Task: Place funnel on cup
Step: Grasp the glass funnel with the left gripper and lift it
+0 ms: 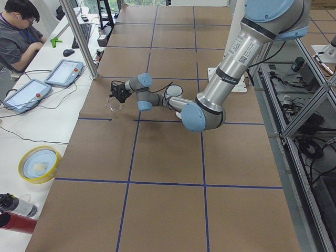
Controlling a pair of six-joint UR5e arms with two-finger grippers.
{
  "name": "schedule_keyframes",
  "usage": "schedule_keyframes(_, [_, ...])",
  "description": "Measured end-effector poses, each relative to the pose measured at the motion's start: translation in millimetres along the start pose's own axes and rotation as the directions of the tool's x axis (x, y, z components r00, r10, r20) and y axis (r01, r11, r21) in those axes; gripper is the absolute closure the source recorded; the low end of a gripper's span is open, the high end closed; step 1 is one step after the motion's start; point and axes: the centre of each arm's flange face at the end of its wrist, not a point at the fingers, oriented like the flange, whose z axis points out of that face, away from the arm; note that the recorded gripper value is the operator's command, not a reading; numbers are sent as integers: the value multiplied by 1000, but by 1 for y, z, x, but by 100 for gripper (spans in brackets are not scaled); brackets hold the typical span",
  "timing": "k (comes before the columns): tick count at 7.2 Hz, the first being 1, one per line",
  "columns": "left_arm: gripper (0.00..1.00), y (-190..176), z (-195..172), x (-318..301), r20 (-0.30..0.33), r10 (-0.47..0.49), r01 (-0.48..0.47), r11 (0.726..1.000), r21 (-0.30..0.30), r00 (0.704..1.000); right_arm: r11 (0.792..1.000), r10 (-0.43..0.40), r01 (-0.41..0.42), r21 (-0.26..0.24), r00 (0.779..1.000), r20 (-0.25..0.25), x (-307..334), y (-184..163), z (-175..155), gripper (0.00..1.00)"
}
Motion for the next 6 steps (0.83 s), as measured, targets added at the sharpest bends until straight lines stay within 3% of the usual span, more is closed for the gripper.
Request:
schedule_keyframes(4, [13, -3, 5, -7, 25, 13, -13, 1000, -8, 1000, 1000, 0, 0, 0, 1000, 0, 0, 0, 0, 0])
schedule_keyframes(5, [20, -6, 9, -12, 39, 15, -15, 1000, -6, 999, 1000, 0, 0, 0, 1000, 0, 0, 0, 0, 0])
schedule_keyframes(6, [32, -7, 15, -13, 48, 16, -16, 1000, -5, 999, 1000, 0, 0, 0, 1000, 0, 0, 0, 0, 0])
